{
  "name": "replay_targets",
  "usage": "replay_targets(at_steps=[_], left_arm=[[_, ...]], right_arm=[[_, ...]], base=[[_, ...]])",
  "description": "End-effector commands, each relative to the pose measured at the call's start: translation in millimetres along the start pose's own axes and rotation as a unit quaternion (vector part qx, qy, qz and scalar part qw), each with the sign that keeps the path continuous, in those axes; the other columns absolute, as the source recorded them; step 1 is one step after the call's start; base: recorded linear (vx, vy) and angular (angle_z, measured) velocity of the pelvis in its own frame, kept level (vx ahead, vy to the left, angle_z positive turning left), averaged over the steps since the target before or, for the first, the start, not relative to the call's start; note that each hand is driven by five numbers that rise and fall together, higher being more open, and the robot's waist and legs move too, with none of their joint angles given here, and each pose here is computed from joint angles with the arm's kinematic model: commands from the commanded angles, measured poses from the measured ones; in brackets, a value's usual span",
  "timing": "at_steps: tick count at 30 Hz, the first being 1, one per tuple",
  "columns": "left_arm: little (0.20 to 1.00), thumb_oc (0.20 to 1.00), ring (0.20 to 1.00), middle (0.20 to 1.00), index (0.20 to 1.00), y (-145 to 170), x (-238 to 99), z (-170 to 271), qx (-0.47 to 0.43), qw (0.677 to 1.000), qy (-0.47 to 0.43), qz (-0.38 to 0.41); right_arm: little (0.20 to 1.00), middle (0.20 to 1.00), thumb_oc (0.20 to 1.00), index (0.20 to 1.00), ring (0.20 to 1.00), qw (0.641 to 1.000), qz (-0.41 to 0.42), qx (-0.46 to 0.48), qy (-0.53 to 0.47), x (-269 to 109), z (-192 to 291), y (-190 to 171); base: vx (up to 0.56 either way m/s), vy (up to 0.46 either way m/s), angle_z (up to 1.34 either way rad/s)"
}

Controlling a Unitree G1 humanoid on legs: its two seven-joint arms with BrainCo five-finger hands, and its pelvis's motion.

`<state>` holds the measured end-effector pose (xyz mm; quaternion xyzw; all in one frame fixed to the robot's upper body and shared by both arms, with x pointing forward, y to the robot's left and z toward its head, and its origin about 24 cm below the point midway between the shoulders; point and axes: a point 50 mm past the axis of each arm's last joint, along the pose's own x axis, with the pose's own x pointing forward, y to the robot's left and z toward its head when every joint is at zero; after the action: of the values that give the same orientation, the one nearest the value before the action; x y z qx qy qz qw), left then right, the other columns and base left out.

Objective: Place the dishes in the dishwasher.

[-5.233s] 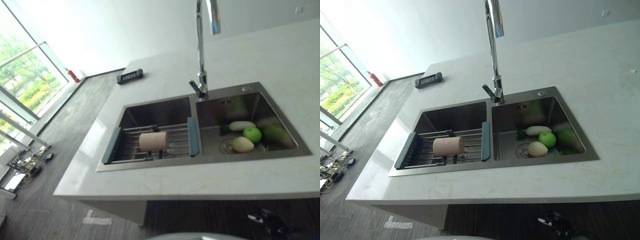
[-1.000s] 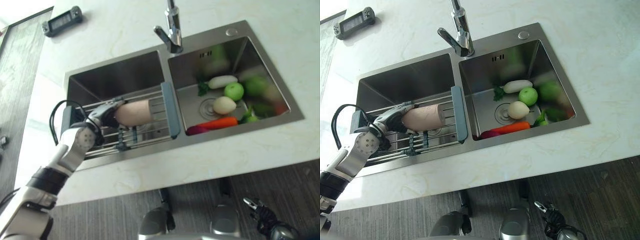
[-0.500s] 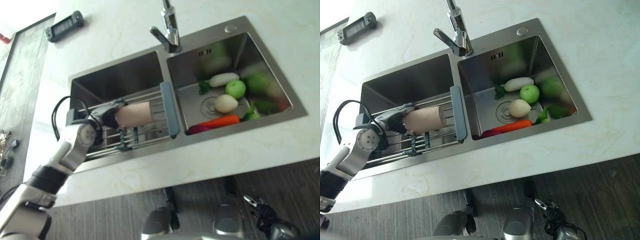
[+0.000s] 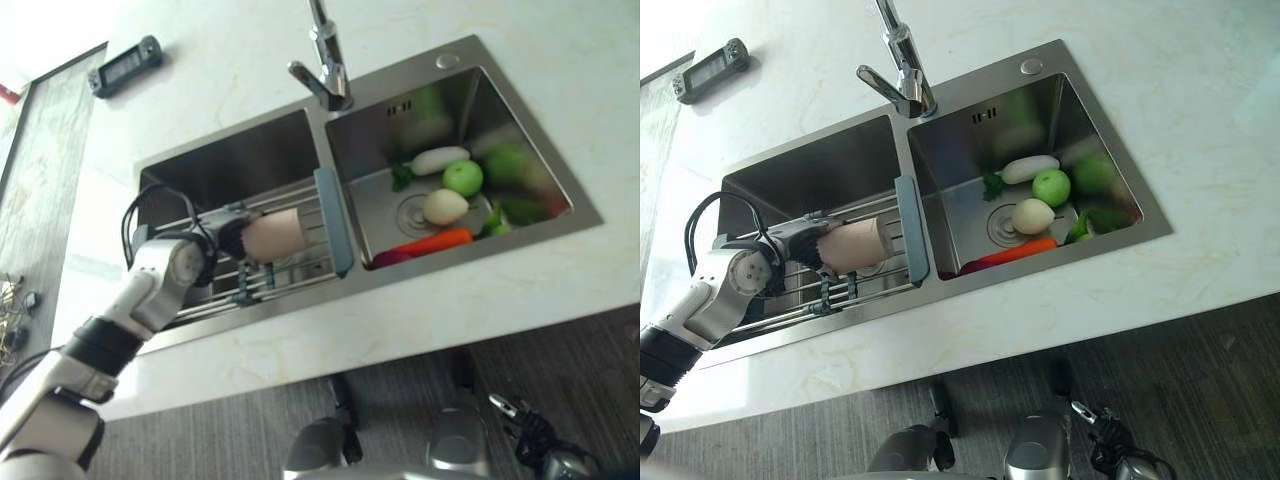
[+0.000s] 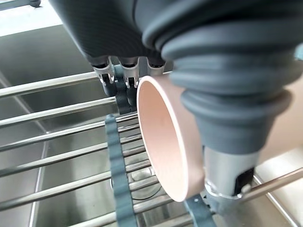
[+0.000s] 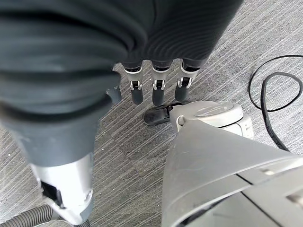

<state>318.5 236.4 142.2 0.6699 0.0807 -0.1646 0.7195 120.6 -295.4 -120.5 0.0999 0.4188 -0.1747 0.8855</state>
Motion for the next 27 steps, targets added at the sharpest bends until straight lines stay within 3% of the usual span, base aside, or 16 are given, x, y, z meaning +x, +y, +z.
replay_targets(at_steps=[1,15,27], left_arm=[[1.000,1.000,1.000,1.000,1.000,37,-3,-9,0.010,0.998,0.023,0.057],[1.000,1.000,1.000,1.000,1.000,29,5,-8,-0.019,0.999,0.030,0.034],[1.000,1.000,1.000,1.000,1.000,2,28,-13,-0.066,0.995,0.068,0.010]], right_arm=[[1.000,1.000,1.000,1.000,1.000,0.999,0.010,0.024,-0.021,2,5,9],[1.000,1.000,1.000,1.000,1.000,0.999,0.008,0.026,-0.023,2,6,7],[1.000,1.000,1.000,1.000,1.000,0.999,0.021,0.013,-0.023,4,10,16]], base=[[0.00,0.000,0.00],[0.00,0.000,0.00],[0.00,-0.001,-0.01]])
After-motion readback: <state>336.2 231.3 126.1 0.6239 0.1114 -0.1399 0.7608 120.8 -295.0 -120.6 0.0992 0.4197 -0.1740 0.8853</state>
